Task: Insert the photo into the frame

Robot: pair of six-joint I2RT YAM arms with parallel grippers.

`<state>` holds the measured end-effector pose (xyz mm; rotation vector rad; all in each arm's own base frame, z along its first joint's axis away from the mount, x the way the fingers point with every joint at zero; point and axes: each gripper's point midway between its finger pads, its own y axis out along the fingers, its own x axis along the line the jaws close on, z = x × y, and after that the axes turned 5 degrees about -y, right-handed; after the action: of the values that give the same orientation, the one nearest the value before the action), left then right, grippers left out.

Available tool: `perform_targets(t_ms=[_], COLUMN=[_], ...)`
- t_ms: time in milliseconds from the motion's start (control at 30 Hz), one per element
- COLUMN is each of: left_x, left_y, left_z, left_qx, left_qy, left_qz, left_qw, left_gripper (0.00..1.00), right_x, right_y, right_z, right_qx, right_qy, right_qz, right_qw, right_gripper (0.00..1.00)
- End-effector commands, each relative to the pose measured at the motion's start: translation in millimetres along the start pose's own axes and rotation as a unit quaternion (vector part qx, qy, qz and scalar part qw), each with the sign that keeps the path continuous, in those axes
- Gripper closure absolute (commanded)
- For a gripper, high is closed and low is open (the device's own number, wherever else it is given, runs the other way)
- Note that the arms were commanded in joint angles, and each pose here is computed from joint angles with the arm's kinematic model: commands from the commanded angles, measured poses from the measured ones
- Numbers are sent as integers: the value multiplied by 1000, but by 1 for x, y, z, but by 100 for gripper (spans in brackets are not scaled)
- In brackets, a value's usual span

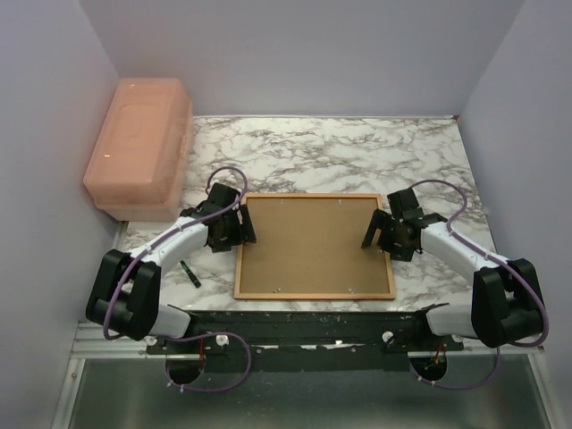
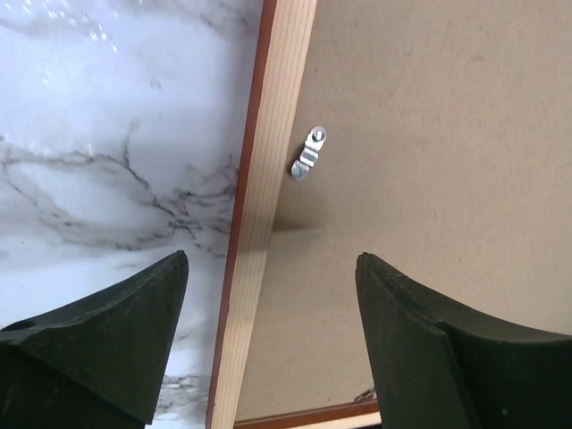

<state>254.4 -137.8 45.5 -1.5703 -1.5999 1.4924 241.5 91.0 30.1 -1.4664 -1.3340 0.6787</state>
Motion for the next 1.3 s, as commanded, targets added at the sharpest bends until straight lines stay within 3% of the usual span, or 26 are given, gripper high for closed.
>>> perform_targets(t_ms=[0, 533, 867, 1133, 1267], left_x=[8, 7, -43, -66, -55], left_y=[9, 25, 24, 12, 11], left_z=[-25, -52, -5, 41, 47], left_qx=[-25, -24, 40, 64, 54], left_qy=[20, 63, 60, 77, 65], left_qz=[-47, -116, 5, 49, 39], left_qw=[998, 991, 997, 994, 996], left_gripper=[27, 37, 36, 35, 31], right_x=[12, 11, 16, -8, -13], right_y=[0, 6, -13, -13, -12], right_z=[4, 9, -31, -45, -42], right_qx=[9, 22, -28, -33, -30], right_qy=[3, 7, 0, 4, 10], right_qz=[-29, -26, -3, 39, 39], right_qw=[1000, 999, 1000, 999, 999], right_gripper=[5, 6, 3, 0, 0])
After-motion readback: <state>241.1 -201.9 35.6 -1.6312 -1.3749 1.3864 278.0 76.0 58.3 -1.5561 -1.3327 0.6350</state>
